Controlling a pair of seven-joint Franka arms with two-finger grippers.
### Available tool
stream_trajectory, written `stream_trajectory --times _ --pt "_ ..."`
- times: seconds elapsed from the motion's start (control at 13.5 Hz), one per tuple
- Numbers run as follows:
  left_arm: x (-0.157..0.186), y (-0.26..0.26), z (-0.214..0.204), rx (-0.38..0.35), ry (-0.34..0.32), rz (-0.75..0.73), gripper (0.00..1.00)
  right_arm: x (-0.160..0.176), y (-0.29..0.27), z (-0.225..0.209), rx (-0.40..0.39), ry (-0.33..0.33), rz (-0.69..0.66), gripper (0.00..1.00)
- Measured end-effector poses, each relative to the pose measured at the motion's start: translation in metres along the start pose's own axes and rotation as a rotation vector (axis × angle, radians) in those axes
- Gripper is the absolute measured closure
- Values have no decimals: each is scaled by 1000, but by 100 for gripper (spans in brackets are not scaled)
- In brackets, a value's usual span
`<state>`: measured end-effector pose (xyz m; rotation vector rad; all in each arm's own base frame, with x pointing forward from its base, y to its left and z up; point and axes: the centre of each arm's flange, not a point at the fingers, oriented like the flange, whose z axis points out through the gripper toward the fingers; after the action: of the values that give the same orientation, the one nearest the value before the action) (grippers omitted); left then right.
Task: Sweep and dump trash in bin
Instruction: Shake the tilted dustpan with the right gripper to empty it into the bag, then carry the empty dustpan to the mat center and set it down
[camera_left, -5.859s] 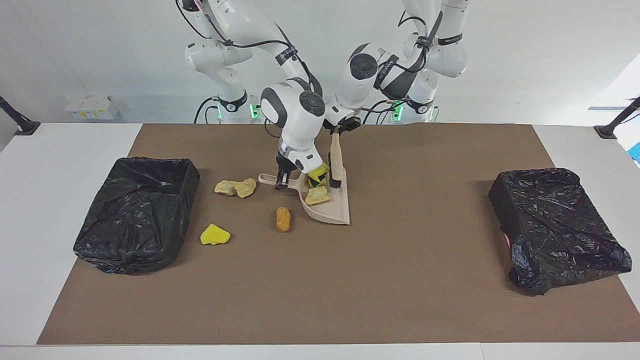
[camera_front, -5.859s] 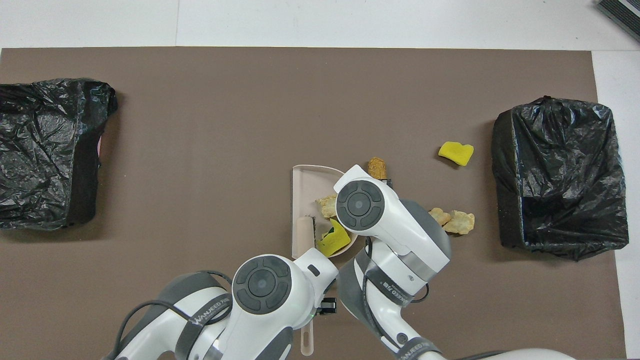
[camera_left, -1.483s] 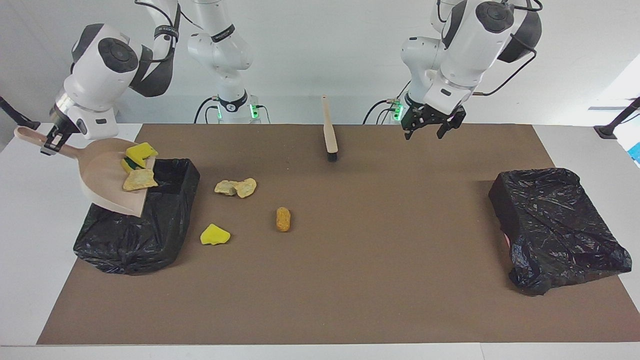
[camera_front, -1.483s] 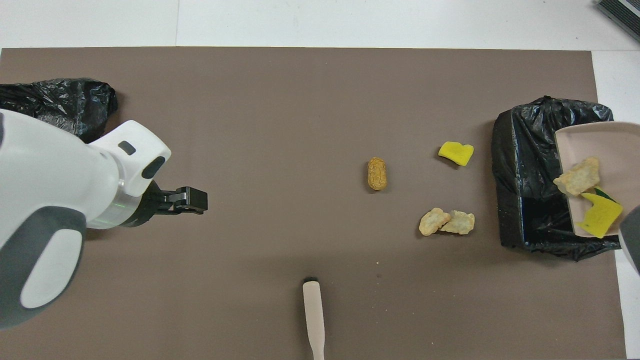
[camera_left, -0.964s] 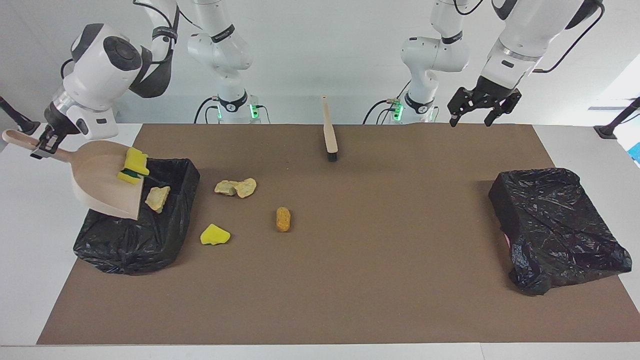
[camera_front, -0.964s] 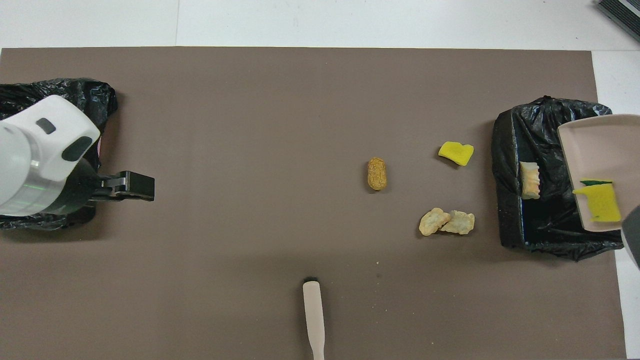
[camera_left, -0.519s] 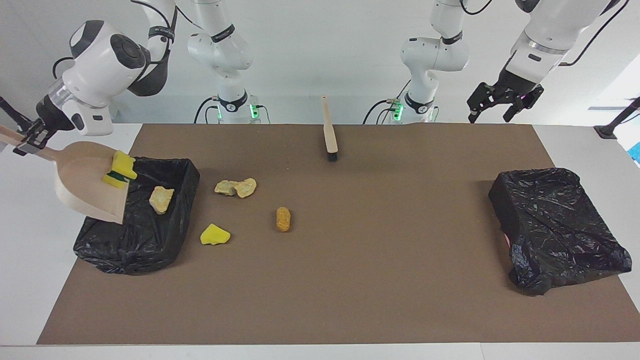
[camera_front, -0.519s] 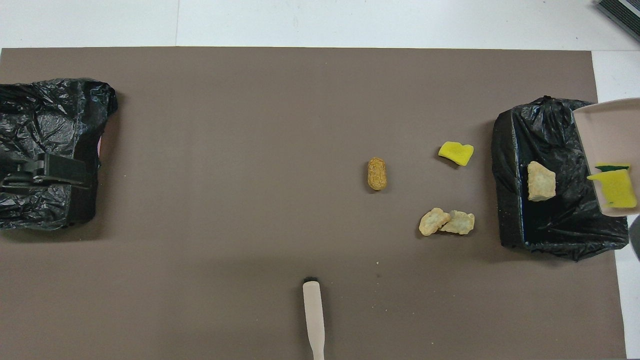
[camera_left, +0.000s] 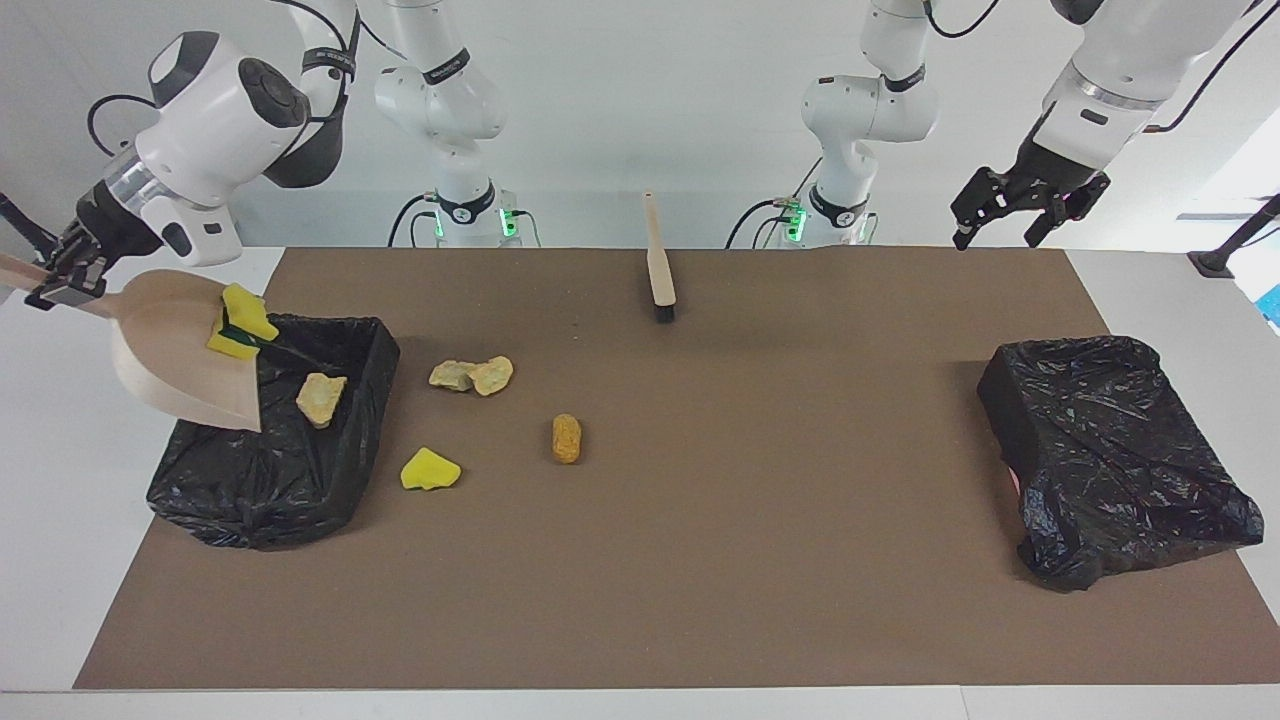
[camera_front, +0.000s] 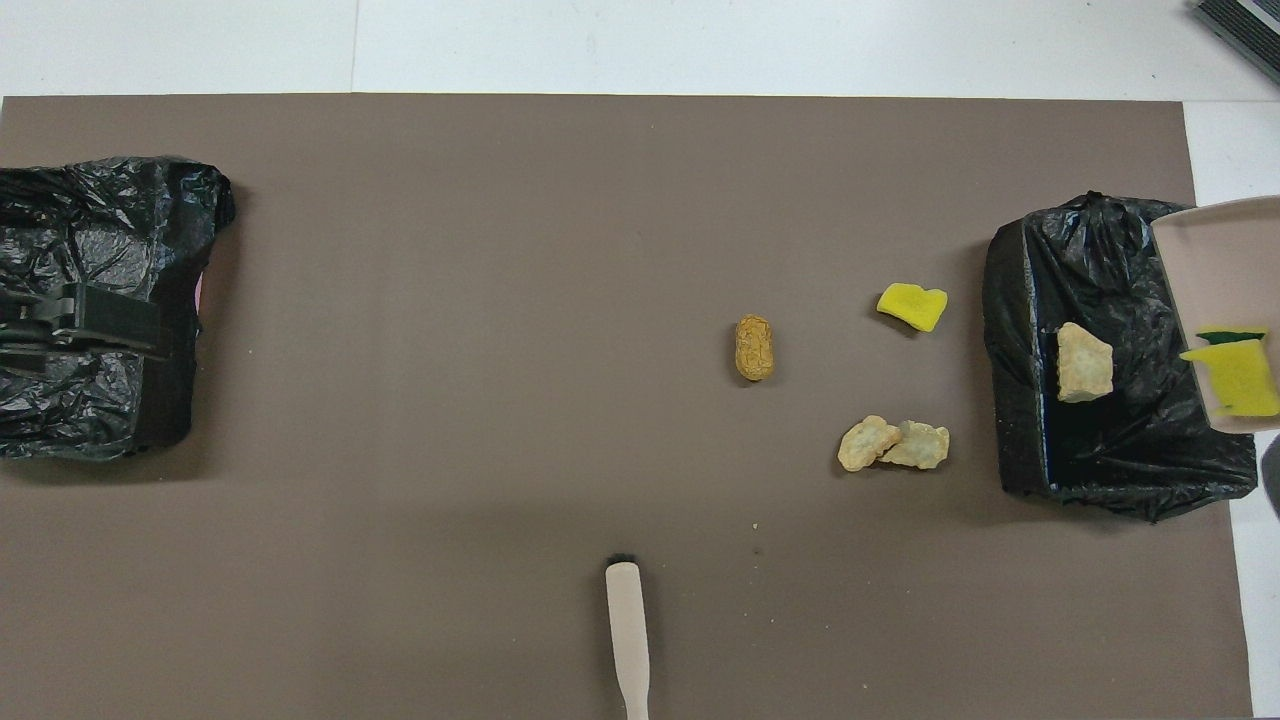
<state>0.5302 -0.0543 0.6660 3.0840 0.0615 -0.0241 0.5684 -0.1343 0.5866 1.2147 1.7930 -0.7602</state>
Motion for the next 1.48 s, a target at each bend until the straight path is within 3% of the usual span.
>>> stream_trajectory --times 0.37,0.59,0.96,1.19,1.48 --pt "0 -1 0 2 -2 -2 0 5 -5 18 25 103 33 69" --pt "-1 -2 0 3 -7 8 0 4 -13 26 53 214 118 69" --pt "-5 -1 -1 3 -16 131 0 20 -25 38 124 554 328 69" --pt "-6 -3 -1 3 -20 165 0 42 -12 17 144 690 347 69" --pt "-5 -11 -2 2 -18 153 0 106 24 -48 231 842 387 69"
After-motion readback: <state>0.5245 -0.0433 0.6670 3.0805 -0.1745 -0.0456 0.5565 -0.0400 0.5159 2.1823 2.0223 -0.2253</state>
